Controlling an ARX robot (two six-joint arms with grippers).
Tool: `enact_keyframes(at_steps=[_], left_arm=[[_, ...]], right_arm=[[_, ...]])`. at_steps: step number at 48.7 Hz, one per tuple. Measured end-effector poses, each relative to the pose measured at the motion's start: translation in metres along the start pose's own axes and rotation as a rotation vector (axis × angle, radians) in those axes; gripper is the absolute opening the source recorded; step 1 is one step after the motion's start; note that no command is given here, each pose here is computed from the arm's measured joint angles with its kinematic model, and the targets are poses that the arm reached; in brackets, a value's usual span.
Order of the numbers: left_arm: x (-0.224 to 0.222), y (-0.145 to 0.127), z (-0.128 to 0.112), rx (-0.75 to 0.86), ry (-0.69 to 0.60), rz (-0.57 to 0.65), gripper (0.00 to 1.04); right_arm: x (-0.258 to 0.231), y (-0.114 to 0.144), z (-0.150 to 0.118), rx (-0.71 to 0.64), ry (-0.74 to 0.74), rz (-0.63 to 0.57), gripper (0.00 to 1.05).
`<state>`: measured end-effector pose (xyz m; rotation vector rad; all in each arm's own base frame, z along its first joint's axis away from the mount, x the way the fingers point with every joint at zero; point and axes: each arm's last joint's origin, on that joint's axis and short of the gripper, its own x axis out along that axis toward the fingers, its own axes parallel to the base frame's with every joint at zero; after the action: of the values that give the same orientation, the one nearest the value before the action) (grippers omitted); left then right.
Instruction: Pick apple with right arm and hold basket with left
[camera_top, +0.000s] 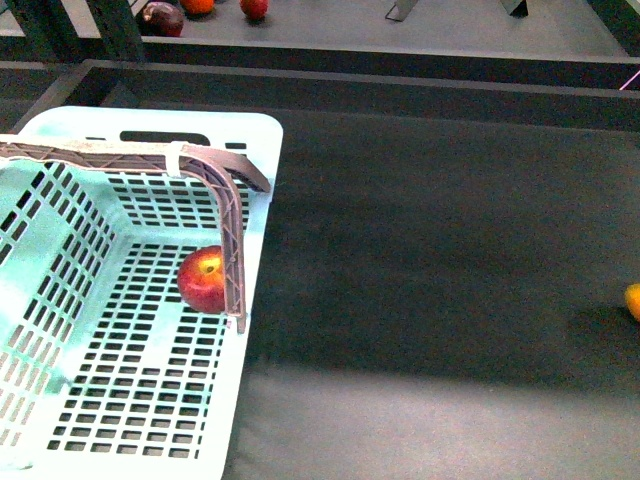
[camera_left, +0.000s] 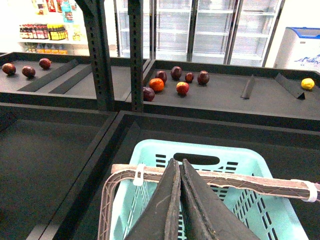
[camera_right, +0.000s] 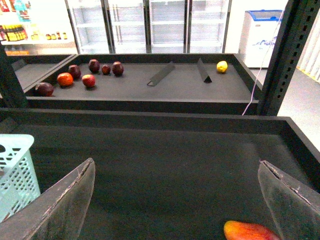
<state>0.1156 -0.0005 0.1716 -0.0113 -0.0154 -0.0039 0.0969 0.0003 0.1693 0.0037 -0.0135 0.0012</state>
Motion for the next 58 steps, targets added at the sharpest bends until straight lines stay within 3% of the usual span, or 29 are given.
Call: enact_keyframes(at_steps=[45, 48, 56, 58], left_arm=[[-0.019, 0.000, -0.003, 0.000, 0.005, 0.000, 0.04], [-0.019, 0.000, -0.003, 0.000, 0.005, 0.000, 0.21], [-0.019, 0.000, -0.003, 0.000, 0.005, 0.000, 0.51], [-0.019, 0.000, -0.003, 0.000, 0.005, 0.000, 0.63]], right_arm=[[0.000, 0.000, 0.000, 0.000, 0.000, 0.000, 0.96], [0.000, 0.000, 0.000, 0.000, 0.000, 0.000, 0.96], [0.000, 0.000, 0.000, 0.000, 0.000, 0.000, 0.96], [0.000, 0.000, 0.000, 0.000, 0.000, 0.000, 0.96]])
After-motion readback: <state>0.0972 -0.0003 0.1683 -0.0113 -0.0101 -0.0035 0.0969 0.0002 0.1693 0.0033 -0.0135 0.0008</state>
